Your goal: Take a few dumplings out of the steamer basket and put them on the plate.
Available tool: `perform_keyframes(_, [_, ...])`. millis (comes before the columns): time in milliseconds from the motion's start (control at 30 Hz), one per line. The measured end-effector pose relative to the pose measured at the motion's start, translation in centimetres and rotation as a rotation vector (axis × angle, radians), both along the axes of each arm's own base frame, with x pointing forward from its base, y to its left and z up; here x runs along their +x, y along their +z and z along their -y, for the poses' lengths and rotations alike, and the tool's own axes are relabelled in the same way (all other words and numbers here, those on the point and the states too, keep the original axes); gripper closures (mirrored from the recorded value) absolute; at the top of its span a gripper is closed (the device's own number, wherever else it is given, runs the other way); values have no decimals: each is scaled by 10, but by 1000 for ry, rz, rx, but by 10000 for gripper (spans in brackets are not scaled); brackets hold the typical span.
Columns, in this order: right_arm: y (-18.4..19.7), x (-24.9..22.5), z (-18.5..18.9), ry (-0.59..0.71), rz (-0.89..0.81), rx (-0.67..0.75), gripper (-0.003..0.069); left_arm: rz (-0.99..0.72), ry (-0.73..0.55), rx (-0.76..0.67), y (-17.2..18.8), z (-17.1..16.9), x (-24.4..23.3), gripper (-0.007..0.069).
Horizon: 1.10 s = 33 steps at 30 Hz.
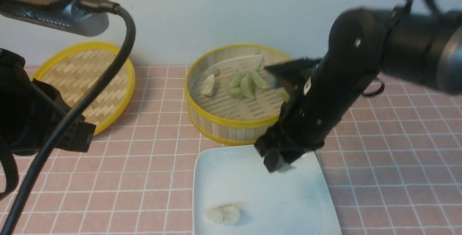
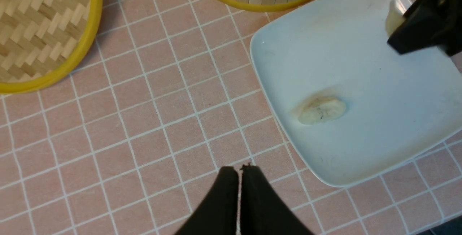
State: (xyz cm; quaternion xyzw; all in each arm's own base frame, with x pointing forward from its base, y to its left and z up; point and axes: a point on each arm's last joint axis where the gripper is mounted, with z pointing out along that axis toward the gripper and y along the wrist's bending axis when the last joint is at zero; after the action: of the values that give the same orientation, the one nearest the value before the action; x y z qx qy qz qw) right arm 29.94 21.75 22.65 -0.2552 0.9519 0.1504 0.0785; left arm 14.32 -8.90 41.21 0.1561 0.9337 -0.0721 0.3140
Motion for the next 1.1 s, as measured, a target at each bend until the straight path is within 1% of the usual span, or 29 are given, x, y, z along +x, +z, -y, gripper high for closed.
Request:
perform_keyframes(67, [-20,1,-3,-15,-21,-15,413,1,-6,3,0,0,0,631])
perform_keyframes(133, [-32,4,-6,-39,-34,-15,381,1,-11,5,0,0,0,631])
perform_keyframes(200, [-38,8,-9,-73,-50,-4,309,2,-15,7,0,0,0,631])
perform_keyframes(300, [-30,11,-12,-80,-63,3,190,1,-16,6,0,0,0,631])
perform_keyframes(333, [-25,11,-13,-75,-70,4,162,1,-16,6,0,0,0,631])
perform_keyframes(400, [-10,11,-14,-62,-95,-6,119,1,-17,5,0,0,0,631])
perform_keyframes(433, [2,8,-12,-55,-105,-15,123,1,-20,7,0,1,0,631])
perform_keyframes(467, [11,7,-11,-55,-93,-13,142,2,-23,9,0,1,0,631])
perform_keyframes(533, [34,1,-6,-59,-46,3,206,4,-29,13,0,1,0,631])
perform_keyframes(633, [78,-19,12,-79,59,29,387,8,-44,24,0,1,0,631])
perform_keyframes(667, [105,-35,26,-99,129,47,477,10,-48,27,0,1,0,631])
perform_keyframes(700, [104,-35,26,-103,128,42,508,10,-49,28,0,1,0,631])
perform_keyframes(733, [131,-58,46,-140,210,63,591,11,-52,29,0,1,0,631])
perform_keyframes(767, [147,-74,59,-162,267,76,625,11,-53,28,0,1,0,631])
perform_keyframes(800, [162,-91,73,-175,335,101,643,15,-58,23,0,1,0,631])
perform_keyframes(833, [166,-101,82,-183,384,107,654,17,-61,16,0,2,0,631])
perform_keyframes(867, [181,-124,102,-198,505,151,664,26,-67,4,1,3,0,631])
perform_keyframes(933, [189,-158,130,-220,689,215,670,45,-74,-22,3,5,1,631])
perform_keyframes(1000, [186,-183,150,-238,827,277,672,65,-78,-42,4,7,3,631])
perform_keyframes(1100, [167,-225,179,-269,1020,396,673,105,-85,-71,7,10,5,631])
